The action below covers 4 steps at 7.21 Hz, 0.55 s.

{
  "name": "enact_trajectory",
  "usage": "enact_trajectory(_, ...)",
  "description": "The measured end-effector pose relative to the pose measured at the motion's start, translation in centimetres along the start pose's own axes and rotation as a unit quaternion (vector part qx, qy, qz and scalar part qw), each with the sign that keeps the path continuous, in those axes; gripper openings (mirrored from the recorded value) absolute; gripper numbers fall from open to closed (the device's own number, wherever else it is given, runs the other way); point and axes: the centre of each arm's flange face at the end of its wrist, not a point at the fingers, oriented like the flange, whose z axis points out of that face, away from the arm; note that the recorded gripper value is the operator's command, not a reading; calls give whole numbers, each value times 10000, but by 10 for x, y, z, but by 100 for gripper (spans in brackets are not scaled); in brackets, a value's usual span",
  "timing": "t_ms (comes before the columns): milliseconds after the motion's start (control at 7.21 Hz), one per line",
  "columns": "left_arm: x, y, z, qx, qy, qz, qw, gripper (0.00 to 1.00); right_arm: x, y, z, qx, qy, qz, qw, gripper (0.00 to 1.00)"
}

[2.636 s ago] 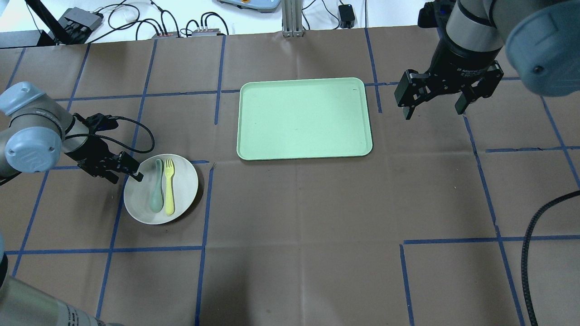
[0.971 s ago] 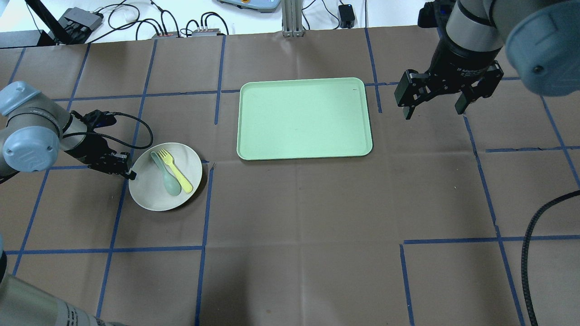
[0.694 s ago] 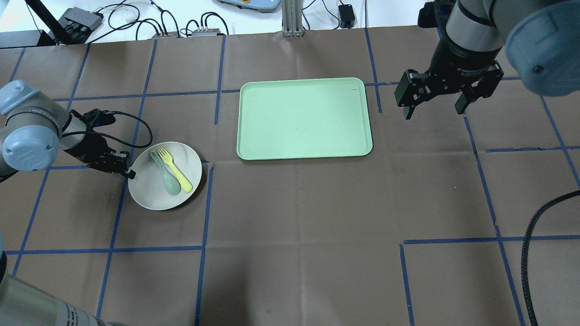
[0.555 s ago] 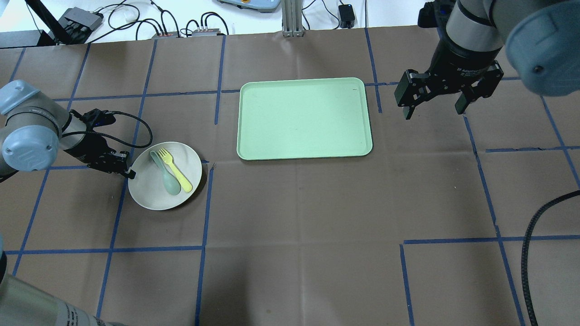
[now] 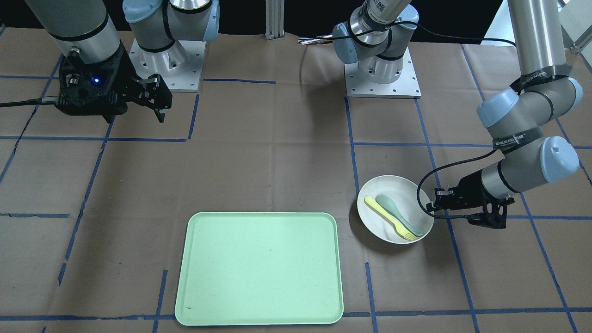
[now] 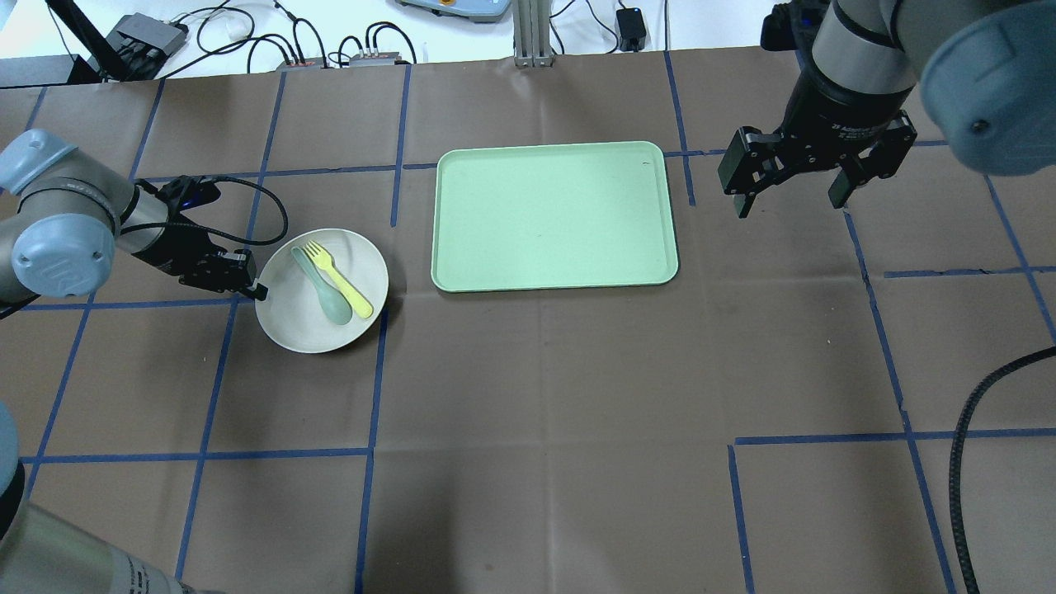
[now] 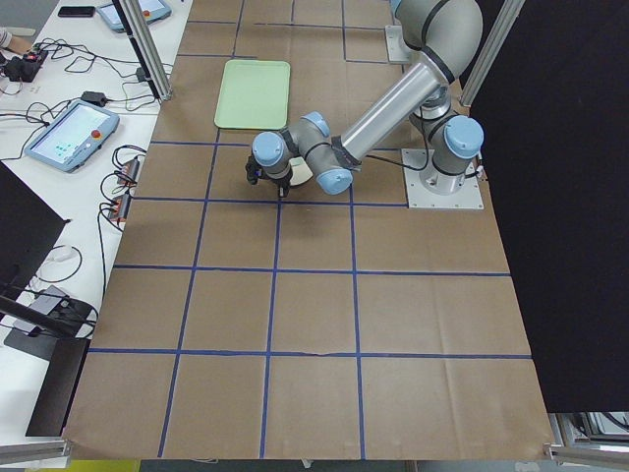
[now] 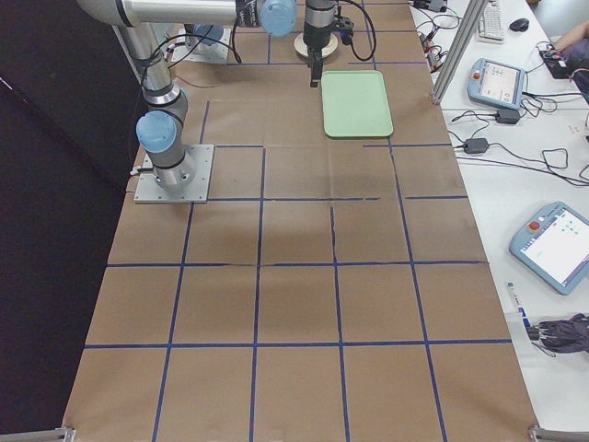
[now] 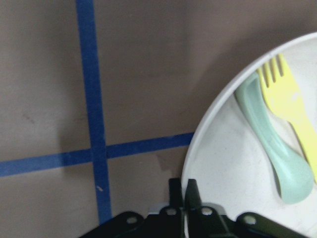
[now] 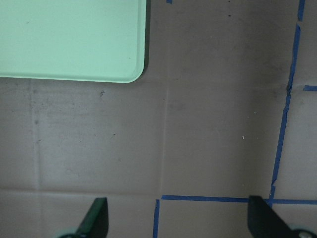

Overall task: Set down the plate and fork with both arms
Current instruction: 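Carry the plate with the left gripper onto the green tray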

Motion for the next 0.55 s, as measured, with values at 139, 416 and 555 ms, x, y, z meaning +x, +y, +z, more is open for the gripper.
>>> enact_trajectory(139, 24, -17, -6, 58, -44, 157, 9998, 0, 0, 0, 0, 0, 0, 0, 10000, 100)
enact_trajectory(416, 88, -56, -9, 143, -177, 535, 9983, 0, 0, 0, 0, 0, 0, 0, 10000, 100)
enact_trajectory(555, 121, -74, -3, 143, -218, 689, 9973, 0, 0, 0, 0, 0, 0, 0, 10000, 100)
